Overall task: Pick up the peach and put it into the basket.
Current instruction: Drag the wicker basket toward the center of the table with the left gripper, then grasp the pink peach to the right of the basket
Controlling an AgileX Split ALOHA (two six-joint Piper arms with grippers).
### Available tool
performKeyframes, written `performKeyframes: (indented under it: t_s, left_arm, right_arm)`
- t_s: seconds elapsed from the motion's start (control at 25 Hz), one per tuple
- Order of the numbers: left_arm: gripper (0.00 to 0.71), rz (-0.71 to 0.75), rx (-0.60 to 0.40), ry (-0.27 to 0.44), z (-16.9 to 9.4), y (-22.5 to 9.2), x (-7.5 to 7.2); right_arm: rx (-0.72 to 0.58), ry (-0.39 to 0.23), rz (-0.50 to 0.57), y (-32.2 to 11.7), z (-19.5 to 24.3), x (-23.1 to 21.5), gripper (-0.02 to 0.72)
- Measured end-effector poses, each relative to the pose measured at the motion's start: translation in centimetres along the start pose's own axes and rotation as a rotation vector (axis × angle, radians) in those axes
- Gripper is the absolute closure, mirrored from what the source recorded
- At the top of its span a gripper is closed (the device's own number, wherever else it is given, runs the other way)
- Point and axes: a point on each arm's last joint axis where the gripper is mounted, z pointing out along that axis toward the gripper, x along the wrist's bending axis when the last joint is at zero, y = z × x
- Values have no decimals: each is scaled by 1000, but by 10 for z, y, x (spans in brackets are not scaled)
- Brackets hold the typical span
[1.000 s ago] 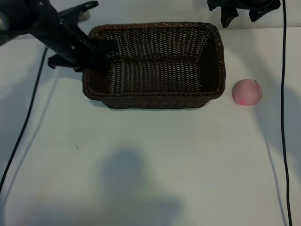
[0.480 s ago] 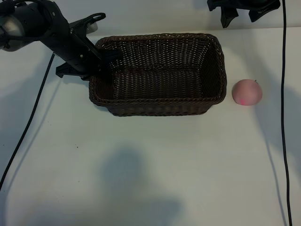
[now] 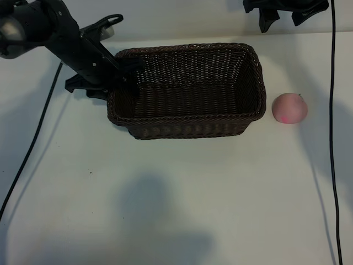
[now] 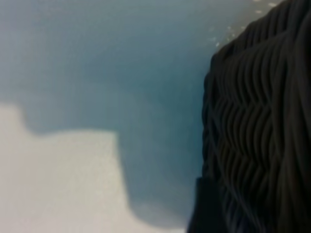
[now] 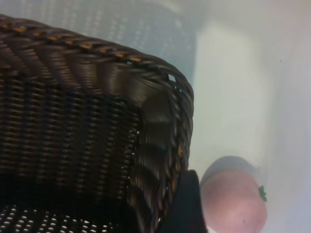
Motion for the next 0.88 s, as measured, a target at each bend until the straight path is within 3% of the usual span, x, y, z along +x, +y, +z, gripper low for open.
performKeyframes:
  t_s: [0.16, 0.56, 0.72, 0.88]
  left_arm:
    - [133, 25, -52, 23, -34, 3, -1]
    - [126, 115, -175, 138, -131, -6, -7]
    - [126, 124, -212, 132, -152, -11, -12]
    - [125, 120, -206, 133, -154, -13, -13]
  right_arm:
    - [-1, -9, -4, 0, 0, -1, 108]
    - [0, -2, -5, 0, 0, -3, 109]
    - [-20, -9, 10, 1, -10, -12, 109]
    - [-9, -16, 28, -6, -16, -21, 109]
